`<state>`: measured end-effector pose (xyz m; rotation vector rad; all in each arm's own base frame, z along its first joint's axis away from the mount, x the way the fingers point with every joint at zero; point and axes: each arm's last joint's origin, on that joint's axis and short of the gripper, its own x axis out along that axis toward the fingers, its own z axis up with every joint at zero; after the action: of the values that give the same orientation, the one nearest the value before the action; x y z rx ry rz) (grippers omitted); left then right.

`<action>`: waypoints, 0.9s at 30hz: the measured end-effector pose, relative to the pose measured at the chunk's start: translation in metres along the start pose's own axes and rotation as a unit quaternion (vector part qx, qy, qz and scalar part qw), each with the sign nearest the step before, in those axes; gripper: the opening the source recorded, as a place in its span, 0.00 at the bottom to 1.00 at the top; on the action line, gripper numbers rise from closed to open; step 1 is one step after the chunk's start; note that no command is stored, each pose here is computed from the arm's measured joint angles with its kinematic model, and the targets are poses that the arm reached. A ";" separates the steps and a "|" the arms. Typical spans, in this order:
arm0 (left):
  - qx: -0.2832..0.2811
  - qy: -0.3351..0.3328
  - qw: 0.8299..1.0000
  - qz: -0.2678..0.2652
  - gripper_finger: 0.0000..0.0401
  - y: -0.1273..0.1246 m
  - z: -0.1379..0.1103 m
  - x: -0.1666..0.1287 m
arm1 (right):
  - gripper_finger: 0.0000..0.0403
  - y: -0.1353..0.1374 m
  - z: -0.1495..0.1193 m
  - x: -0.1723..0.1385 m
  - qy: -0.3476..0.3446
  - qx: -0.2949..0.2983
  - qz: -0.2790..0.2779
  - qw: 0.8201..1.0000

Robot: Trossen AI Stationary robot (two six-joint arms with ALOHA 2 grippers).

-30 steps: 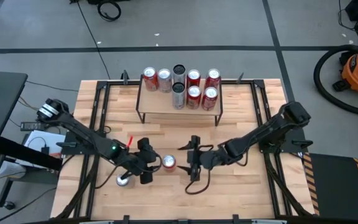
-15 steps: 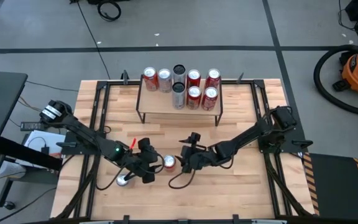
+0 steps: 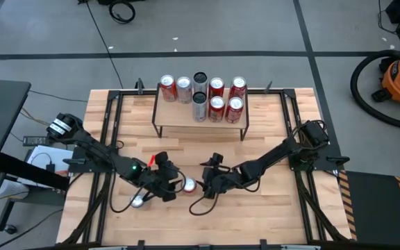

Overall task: Place canned beverage on shelf
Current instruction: Put the orange soda can on the shelf

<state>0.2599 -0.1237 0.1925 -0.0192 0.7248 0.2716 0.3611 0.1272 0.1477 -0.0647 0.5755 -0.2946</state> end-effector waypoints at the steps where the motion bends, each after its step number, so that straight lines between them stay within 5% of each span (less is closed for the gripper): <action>1: -0.001 -0.003 1.000 0.004 0.58 0.000 0.000 0.000 | 0.86 0.001 0.000 -0.001 0.000 0.003 0.002 1.000; 8: 0.000 -0.004 1.000 0.009 0.58 0.001 0.000 0.000 | 0.86 0.010 -0.003 -0.006 0.001 0.009 0.012 1.000; 17: -0.023 0.056 0.990 -0.131 0.58 -0.008 0.000 -0.009 | 0.86 0.010 -0.008 -0.008 0.012 -0.007 -0.017 1.000; 27: -0.030 0.044 0.987 -0.149 0.58 -0.012 0.002 -0.010 | 0.86 0.007 -0.004 -0.007 -0.014 0.020 -0.052 0.998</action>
<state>0.2570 -0.1378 0.1997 -0.1965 0.7897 0.0054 0.3550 0.1358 0.1470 -0.0609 0.5392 -0.4058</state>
